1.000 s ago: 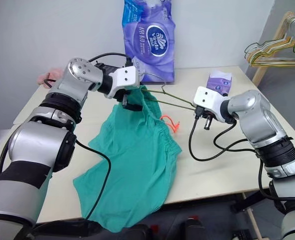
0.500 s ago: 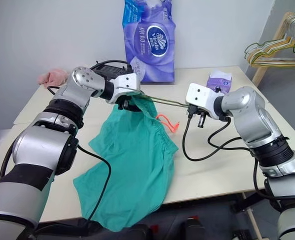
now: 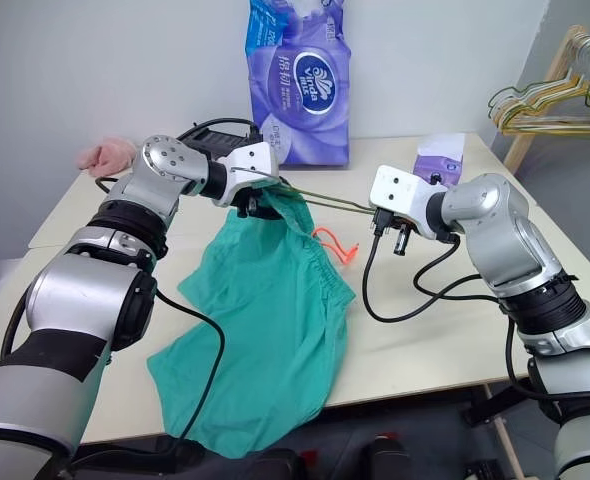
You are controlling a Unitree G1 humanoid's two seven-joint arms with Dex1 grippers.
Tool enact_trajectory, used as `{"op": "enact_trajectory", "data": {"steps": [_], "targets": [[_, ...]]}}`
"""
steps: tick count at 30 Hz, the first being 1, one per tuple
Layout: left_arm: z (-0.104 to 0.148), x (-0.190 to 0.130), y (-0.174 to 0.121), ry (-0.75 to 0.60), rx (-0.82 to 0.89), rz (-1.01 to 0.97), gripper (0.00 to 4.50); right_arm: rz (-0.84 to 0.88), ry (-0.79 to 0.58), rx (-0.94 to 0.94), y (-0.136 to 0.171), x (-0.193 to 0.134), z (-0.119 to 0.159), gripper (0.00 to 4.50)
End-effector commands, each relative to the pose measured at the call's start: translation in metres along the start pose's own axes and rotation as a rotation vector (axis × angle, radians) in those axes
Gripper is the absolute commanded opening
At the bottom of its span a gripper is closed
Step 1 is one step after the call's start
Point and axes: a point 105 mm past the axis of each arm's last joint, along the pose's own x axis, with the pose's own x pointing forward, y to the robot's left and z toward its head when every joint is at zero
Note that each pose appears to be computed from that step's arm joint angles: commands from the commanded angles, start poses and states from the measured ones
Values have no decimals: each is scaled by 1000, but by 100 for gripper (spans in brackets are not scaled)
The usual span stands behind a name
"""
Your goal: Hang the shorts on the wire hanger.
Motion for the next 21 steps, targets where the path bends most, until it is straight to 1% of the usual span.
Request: {"op": "enact_trajectory", "data": {"steps": [1, 11, 14, 16, 20, 21], "targets": [[22, 3, 8, -60, 42, 28, 252, -35, -103, -64, -6, -10, 31, 0], [24, 0, 8, -74, 42, 16, 245, -37, -104, -61, -7, -9, 31, 0], [25, 2, 11, -71, 58, 56, 245, -35, -103, -59, -6, -10, 31, 0], [25, 1, 9, -69, 73, 38, 315, -35, -102, -58, -7, -9, 31, 0], [24, -1, 10, -66, 68, 32, 429, -34, -102, -60, -7, -9, 31, 0], [25, -1, 10, -68, 69, 35, 447, -34, -101, -60, -7, -9, 31, 0]]}}
